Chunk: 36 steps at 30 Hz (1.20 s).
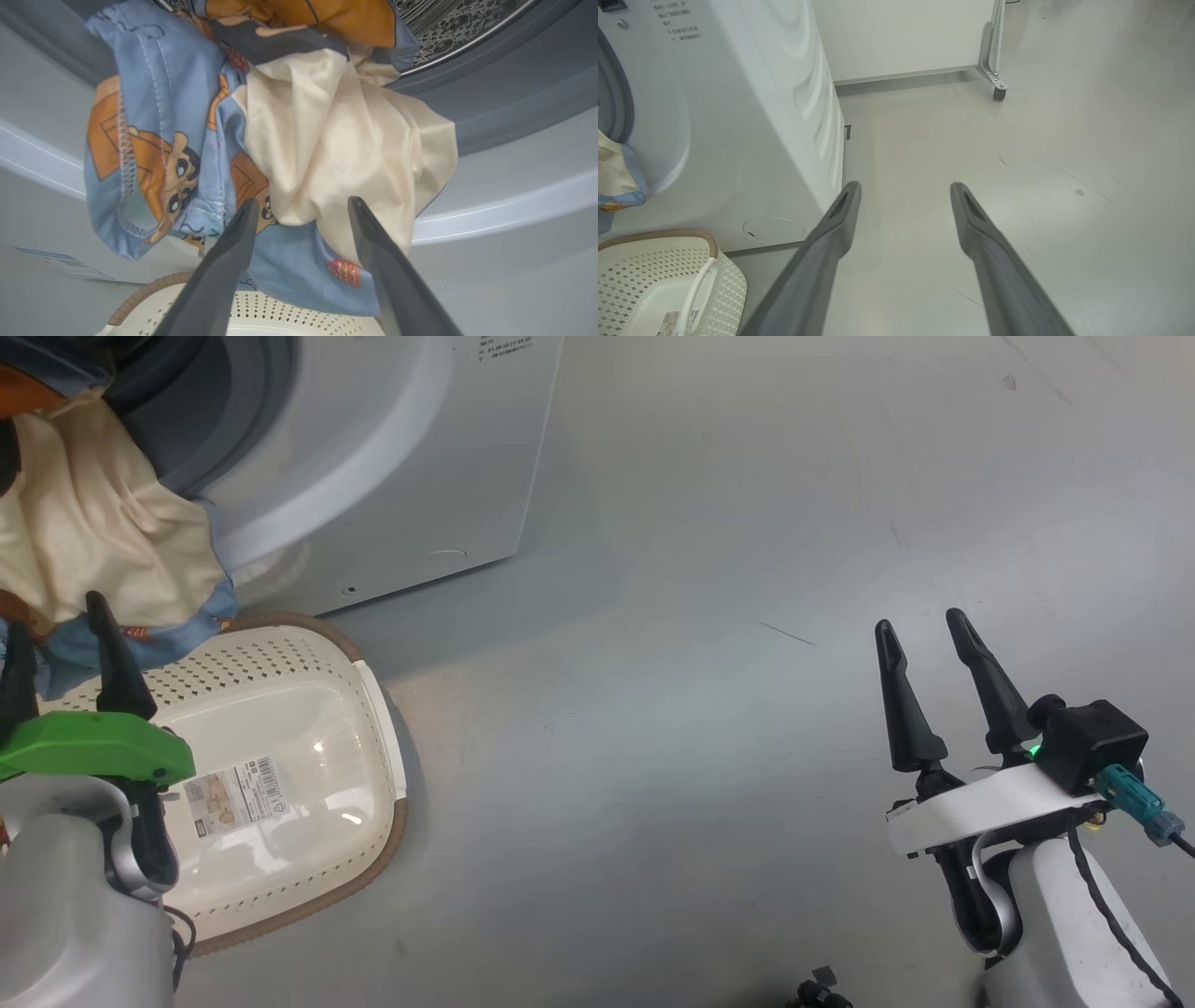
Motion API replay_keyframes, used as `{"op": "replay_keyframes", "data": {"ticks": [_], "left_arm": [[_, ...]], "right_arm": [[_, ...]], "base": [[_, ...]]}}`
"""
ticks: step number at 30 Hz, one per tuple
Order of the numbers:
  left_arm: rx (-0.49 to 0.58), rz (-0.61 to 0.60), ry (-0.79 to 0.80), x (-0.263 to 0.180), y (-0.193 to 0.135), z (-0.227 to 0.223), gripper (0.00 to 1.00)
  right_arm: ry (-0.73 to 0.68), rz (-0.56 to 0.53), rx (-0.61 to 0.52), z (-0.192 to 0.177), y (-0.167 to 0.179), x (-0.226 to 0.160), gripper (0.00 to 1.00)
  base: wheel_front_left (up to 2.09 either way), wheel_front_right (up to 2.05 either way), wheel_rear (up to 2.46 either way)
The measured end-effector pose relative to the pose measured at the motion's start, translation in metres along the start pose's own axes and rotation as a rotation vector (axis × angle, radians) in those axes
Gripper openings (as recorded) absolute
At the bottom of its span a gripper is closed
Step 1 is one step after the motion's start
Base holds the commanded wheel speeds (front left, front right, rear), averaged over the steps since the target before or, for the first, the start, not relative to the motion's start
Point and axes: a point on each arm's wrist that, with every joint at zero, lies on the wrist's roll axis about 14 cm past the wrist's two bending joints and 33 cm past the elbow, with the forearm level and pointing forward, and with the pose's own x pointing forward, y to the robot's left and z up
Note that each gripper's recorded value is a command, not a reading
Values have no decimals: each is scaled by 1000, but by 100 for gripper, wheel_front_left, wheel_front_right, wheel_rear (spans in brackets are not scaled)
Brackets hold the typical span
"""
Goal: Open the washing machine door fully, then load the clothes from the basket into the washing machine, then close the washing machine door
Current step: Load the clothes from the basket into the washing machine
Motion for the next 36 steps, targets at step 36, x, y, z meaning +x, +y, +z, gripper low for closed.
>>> {"op": "replay_keyframes", "data": {"ticks": [36], "left_arm": [[22, 79, 17, 45, 26, -9, 100]], "right_arm": [[50, 14, -21, -18, 0, 10, 100]], "base": [[0, 0, 0]]}}
